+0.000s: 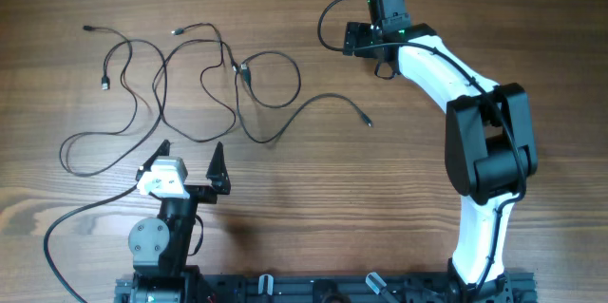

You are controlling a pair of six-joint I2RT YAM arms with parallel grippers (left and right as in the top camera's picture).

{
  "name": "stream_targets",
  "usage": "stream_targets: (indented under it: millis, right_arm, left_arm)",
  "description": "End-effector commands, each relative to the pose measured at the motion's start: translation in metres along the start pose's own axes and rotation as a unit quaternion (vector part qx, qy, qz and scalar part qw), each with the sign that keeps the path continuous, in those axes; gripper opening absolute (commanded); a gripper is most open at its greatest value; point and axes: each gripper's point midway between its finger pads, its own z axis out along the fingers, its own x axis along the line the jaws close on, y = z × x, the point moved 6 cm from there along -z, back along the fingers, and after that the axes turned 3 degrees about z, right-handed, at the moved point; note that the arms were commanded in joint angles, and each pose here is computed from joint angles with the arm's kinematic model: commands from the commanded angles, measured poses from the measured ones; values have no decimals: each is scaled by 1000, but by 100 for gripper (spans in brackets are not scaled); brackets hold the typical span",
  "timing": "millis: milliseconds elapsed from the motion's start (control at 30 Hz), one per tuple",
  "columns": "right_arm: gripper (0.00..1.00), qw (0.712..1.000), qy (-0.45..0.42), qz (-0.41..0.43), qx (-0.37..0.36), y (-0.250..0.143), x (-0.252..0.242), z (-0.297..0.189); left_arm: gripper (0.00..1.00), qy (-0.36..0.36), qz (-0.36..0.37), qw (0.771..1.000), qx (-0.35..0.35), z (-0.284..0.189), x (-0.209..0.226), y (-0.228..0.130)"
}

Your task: Untangle cables

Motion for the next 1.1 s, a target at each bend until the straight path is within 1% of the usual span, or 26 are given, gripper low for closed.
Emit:
stream_targets:
  millis: [0, 1067]
  right_arm:
    - [100, 1000, -10, -8, 7, -6, -3, 8]
    - [100, 1000, -8, -8, 3, -4, -3, 9]
  left_arm:
    - [100, 8, 11, 1000, 1, 0, 2, -1]
    - [100, 8, 11, 1000, 1, 0, 2, -1]
